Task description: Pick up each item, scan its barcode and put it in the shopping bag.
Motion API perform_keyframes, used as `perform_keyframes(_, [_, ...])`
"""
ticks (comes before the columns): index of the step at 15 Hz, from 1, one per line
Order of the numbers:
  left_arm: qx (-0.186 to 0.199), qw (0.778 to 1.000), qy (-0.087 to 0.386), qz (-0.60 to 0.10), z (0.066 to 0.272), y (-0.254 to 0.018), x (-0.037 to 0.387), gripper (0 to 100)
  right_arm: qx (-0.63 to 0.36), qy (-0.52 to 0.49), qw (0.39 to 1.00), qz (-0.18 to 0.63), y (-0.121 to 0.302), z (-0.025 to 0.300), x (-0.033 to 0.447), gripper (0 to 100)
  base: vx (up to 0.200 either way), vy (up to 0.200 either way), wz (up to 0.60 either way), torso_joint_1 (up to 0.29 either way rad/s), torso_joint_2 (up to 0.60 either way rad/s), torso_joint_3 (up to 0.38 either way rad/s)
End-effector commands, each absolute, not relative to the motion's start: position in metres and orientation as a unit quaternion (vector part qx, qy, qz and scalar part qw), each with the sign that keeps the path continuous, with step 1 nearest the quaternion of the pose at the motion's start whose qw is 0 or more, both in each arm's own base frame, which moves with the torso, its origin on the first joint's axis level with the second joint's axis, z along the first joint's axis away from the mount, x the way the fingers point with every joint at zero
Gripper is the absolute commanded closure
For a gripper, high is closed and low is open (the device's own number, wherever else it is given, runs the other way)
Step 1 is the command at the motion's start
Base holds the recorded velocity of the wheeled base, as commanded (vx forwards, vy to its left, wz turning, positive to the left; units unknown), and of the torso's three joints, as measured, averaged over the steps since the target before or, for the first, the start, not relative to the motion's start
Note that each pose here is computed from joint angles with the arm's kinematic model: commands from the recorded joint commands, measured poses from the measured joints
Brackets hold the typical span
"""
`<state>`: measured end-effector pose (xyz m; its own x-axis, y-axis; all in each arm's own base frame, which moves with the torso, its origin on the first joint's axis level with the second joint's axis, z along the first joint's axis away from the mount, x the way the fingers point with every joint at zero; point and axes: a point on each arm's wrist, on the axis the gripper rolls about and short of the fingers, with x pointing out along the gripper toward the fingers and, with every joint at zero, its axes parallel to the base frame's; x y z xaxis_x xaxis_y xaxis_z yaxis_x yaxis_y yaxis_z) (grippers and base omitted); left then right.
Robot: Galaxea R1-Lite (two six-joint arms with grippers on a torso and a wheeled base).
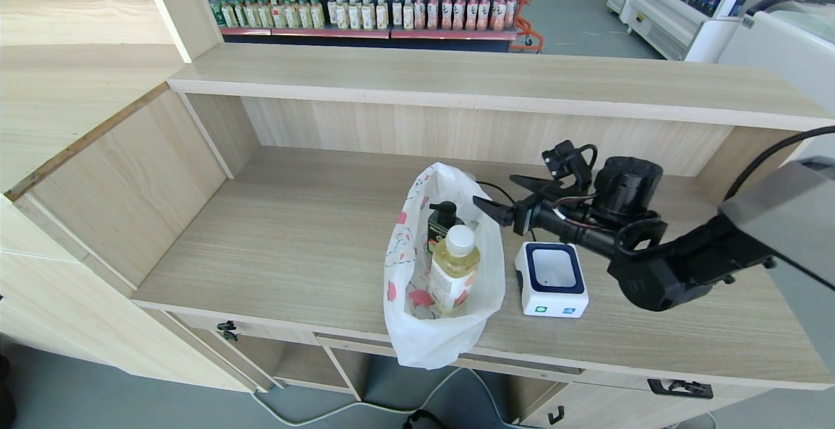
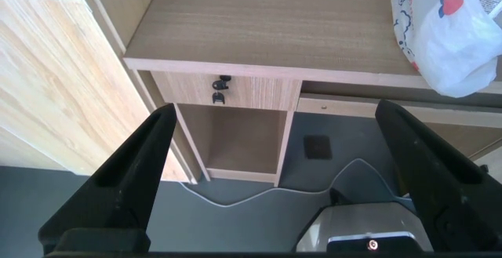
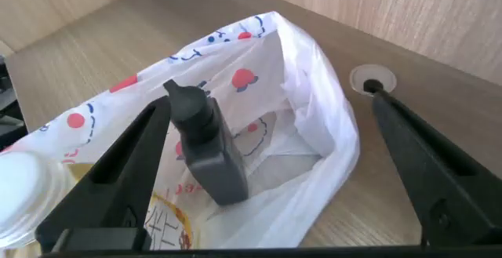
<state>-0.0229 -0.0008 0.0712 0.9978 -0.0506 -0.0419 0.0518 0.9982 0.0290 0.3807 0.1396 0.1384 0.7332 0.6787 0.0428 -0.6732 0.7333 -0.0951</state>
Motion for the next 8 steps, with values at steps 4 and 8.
perform_keyframes(4, [0.015, 0.999, 0.020, -0.026, 0.071, -0.001, -0.023, 0, -0.116, -0.076, 0.949, 0.285, 0.053, 0.203, 0.245, 0, 0.000, 0.000, 0.00, 0.000, 0.00, 0.000])
perform_keyframes(8, [0.015, 0.999, 0.020, -0.026, 0.071, -0.001, -0.023, 0, -0.061, -0.034, 0.991, 0.111, 0.009, 0.193, 0.146, 0, 0.000, 0.000, 0.00, 0.000, 0.00, 0.000])
